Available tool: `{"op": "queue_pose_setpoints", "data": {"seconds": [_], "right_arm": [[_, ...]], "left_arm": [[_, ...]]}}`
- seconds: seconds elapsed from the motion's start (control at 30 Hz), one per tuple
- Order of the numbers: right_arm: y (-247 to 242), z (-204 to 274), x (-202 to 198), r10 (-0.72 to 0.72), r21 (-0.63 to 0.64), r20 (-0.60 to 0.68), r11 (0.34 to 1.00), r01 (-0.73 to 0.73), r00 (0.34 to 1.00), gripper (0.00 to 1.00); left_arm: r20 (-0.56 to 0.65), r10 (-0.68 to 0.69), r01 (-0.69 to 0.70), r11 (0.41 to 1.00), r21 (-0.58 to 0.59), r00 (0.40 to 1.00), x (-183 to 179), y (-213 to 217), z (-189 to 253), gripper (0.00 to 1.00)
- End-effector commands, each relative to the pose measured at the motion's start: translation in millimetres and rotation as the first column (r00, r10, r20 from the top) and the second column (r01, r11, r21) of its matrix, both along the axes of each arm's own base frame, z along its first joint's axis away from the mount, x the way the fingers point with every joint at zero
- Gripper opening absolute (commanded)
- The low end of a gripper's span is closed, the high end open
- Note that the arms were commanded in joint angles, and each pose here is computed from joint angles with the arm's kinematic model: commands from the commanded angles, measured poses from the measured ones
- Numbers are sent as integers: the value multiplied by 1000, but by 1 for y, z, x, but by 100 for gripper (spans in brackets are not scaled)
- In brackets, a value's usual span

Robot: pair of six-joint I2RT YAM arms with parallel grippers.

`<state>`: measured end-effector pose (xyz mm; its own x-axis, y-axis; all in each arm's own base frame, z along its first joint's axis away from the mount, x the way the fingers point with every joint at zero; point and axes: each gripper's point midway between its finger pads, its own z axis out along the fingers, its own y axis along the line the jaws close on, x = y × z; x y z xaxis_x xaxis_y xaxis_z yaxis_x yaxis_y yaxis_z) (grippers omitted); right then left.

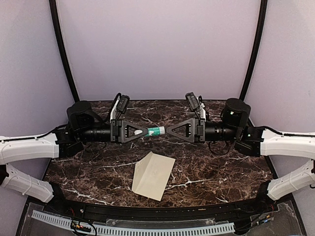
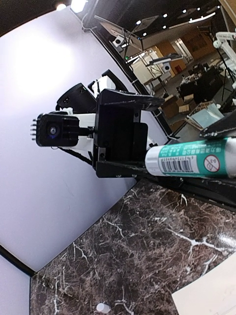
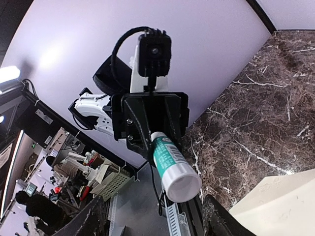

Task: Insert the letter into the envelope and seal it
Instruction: Unscrew the solid glue.

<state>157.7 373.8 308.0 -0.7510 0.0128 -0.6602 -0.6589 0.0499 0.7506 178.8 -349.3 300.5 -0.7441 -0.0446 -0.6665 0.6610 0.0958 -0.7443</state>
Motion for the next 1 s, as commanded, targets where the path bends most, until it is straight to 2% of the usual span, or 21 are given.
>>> {"op": "queue_pose_setpoints", "data": {"seconds": [0.0, 0.1, 0.33, 0.5, 0.97], "right_arm": [[-3, 9, -3, -6, 24, 205, 1000, 1, 979, 64], [0, 8, -3, -7, 6, 239, 1000, 5, 971, 64], [12, 12, -9, 32, 0, 274, 999, -33, 961, 63], [14, 17, -13, 49, 29, 265, 998, -59, 963, 48], [18, 21, -15, 75, 50, 211, 995, -87, 975, 21]], "left_arm": [[-108, -83, 72, 992, -104, 991, -10, -2, 15, 0], [-127, -132, 115, 985, -130, 983, -17, -2, 18, 0], [-134, -145, 128, 984, -126, 980, -20, -2, 20, 0], [-141, -150, 134, 984, -119, 979, -21, -2, 19, 0], [-115, -169, 157, 982, -107, 979, -25, -1, 17, 0]]}}
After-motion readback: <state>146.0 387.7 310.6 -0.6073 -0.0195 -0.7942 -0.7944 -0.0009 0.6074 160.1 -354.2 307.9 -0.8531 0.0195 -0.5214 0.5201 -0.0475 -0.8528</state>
